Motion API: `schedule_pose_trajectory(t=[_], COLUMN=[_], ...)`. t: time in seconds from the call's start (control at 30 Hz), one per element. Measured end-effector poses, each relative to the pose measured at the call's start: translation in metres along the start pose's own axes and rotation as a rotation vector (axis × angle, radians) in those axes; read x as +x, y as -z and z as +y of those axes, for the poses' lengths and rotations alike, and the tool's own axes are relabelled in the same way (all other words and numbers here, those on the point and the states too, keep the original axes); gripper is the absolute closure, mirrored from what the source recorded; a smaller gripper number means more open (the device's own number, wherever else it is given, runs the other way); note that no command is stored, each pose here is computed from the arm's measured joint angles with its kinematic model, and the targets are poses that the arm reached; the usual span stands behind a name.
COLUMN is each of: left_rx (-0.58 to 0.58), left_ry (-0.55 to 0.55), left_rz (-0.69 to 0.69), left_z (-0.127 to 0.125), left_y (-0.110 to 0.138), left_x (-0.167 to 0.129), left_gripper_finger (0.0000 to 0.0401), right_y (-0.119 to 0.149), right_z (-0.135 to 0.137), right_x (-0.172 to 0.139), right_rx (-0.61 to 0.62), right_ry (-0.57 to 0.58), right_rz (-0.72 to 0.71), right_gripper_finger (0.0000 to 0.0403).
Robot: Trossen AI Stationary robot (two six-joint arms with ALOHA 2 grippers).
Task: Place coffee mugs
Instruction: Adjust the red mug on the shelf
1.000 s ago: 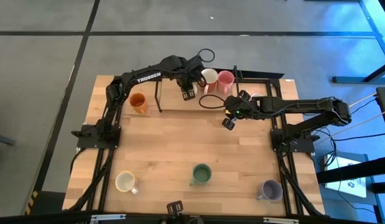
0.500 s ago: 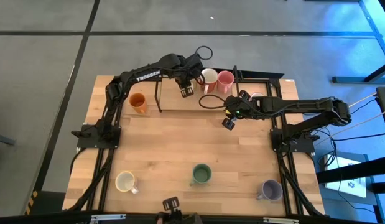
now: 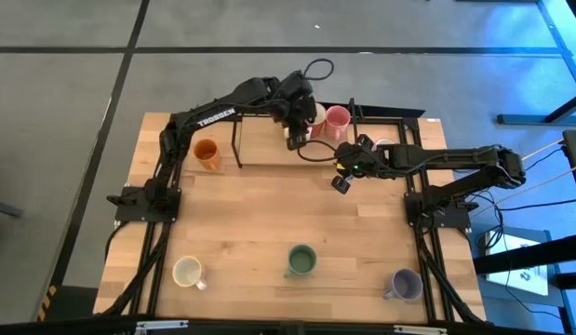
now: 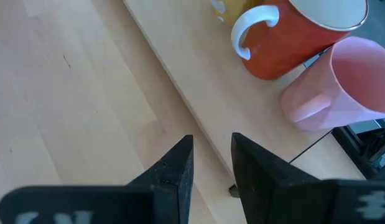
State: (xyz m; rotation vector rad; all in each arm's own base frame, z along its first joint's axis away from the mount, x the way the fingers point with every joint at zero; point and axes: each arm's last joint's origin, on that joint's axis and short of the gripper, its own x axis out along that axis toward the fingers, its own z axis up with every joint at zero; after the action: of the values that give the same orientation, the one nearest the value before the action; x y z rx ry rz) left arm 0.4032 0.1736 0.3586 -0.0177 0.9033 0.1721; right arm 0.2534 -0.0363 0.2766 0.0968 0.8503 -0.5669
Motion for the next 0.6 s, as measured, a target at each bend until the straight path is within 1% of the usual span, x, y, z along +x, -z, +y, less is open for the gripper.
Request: schedule_pose_trajectory(t=[0.07,0.33,0.6], left_rx=[0.013,0.013,0.003], left_ry=[-0.011,-0.058,-0.081], left_rz=[-0.028,-0.012,-0.018], left_z=[0.0,0.005,0.012], left_y=[-0.003,0.003,0.005], left_x=[0.011,0.052,0.067], left_gripper_finger=[0.0323,0.0323,0.0323], right_y=[0.0,0.0,0.0], right_z=[0.0,0.0,0.0], right_x=[0.0,0.0,0.0], right_rx=[0.001,0.002,0.002], right_ry=[0.0,0.0,0.0], right_rz=[-0.001,0.0,0.0], right_gripper_finger=[0.0306,0.0306,0.0306])
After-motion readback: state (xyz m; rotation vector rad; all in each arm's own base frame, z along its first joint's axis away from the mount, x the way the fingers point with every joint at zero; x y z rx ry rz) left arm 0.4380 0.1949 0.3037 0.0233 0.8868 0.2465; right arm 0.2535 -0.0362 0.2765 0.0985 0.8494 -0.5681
